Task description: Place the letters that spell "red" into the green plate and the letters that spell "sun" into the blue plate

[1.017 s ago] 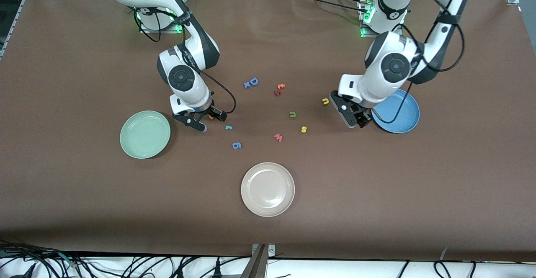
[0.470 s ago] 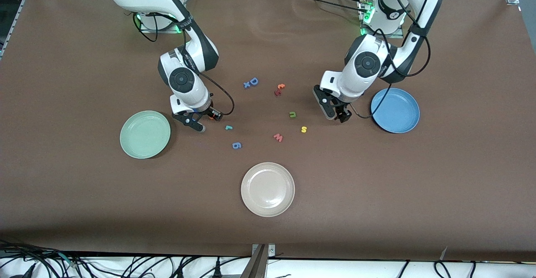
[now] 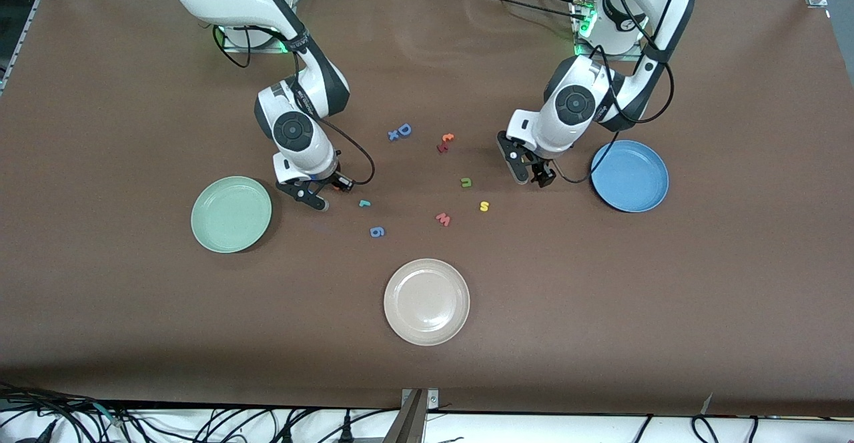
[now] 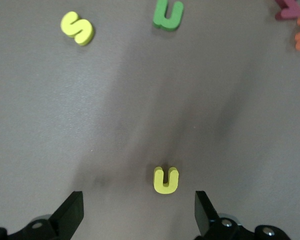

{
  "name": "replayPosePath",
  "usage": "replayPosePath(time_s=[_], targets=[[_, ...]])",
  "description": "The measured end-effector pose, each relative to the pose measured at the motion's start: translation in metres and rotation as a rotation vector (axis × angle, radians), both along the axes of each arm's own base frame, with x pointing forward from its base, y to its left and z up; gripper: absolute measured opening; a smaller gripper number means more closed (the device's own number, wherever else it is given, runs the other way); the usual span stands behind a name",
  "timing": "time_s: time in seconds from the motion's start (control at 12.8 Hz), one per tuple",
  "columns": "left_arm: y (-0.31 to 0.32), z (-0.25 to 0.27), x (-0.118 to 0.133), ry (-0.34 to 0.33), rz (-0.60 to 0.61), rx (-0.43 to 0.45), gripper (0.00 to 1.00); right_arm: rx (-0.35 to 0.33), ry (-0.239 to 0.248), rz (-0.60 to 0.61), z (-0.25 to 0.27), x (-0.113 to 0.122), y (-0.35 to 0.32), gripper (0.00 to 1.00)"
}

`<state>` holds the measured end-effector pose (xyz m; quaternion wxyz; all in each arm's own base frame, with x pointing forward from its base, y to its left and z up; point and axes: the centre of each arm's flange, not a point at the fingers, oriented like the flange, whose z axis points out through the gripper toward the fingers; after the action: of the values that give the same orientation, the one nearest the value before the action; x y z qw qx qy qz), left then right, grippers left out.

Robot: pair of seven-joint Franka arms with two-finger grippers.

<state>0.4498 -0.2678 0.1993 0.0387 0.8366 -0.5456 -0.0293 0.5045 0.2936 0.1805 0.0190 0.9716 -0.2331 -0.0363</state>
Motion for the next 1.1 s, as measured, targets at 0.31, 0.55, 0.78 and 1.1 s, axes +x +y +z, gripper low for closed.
replayPosePath(time_s=[0.31, 0.55, 0.78, 1.1], targets=[[-0.01, -0.01, -0.014, -0.017, -0.047, 0.001, 0.95, 0.003, -0.007, -0.014, -0.002, -0.001, 0.002, 0.5], [-0.013, -0.021, -0.015, -0.035, -0.084, 0.006, 0.95, 0.005, -0.01, -0.013, -0.004, -0.002, 0.005, 0.38], [-0.013, -0.029, -0.016, -0.044, -0.106, 0.008, 0.93, 0.006, -0.013, -0.012, -0.004, -0.002, 0.006, 0.34], [-0.012, -0.035, -0.017, -0.041, -0.106, 0.008, 0.93, 0.004, -0.02, -0.011, -0.001, 0.001, 0.005, 0.28]])
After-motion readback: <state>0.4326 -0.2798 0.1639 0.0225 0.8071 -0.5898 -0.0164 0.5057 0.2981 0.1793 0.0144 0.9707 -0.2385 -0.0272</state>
